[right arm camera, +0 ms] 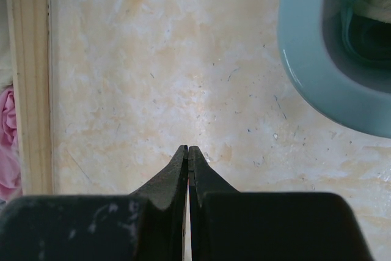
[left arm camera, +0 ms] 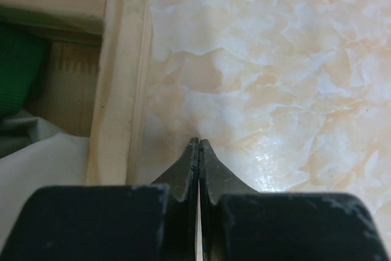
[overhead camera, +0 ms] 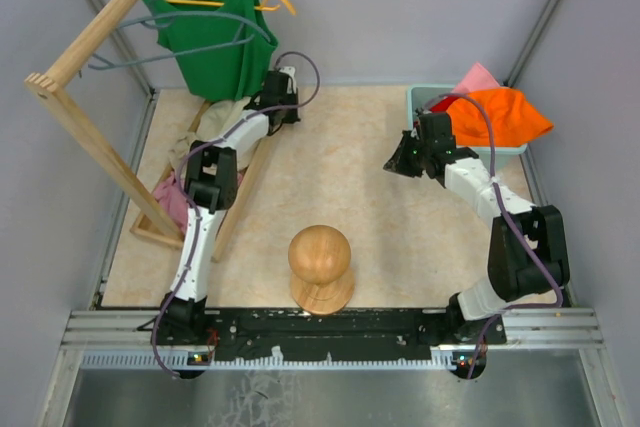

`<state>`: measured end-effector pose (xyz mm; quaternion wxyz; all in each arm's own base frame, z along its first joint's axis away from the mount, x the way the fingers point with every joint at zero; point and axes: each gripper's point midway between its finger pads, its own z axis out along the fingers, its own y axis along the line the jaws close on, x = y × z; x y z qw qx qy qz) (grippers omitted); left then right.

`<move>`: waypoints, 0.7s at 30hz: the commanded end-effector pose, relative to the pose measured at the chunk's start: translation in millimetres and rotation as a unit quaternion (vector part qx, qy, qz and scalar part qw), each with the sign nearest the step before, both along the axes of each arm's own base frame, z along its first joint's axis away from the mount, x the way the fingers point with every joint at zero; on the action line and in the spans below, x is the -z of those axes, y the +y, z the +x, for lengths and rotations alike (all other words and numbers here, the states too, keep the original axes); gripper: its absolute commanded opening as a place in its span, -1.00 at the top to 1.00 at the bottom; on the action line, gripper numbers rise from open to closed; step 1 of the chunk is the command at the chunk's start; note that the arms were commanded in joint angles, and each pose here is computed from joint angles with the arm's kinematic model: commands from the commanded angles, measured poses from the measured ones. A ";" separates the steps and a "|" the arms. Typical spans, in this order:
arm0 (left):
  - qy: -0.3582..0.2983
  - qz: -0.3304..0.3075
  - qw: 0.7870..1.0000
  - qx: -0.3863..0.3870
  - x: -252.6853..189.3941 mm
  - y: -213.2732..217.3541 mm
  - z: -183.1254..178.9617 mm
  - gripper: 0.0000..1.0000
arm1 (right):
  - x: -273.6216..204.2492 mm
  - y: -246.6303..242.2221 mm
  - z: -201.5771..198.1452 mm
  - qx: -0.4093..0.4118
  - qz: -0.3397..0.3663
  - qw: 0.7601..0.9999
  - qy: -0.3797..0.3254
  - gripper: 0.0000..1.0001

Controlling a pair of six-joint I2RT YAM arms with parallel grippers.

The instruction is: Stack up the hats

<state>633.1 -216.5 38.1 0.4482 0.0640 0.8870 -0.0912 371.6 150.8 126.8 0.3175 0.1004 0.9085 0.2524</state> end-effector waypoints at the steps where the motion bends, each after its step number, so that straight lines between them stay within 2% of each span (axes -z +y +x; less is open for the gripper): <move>1: 0.054 0.009 0.993 -0.106 28.6 77.7 3.3 1.00 | -24.5 -2.7 4.1 0.007 0.005 1.000 -0.029 1.00; 4: 0.069 0.007 0.986 -0.153 30.0 114.5 1.0 1.00 | -23.9 -3.2 2.6 0.010 0.005 1.000 -0.027 1.00; 8: 0.071 -0.027 0.981 -0.176 22.0 143.5 -0.1 1.00 | -20.3 -2.2 2.3 0.012 0.009 1.000 -0.019 1.00; 14: 0.050 0.016 0.984 -0.171 -4.2 166.1 1.2 1.00 | -19.8 5.9 4.3 0.005 0.018 1.000 -0.016 1.00; 18: 0.055 -0.006 0.983 -0.176 -14.4 177.3 0.6 1.00 | -22.8 14.3 4.6 -0.006 0.018 1.000 -0.017 1.00; 21: 0.056 -0.028 0.986 -0.157 -29.6 160.1 -7.4 1.00 | -24.3 19.1 3.5 -0.013 0.019 1.000 -0.019 1.00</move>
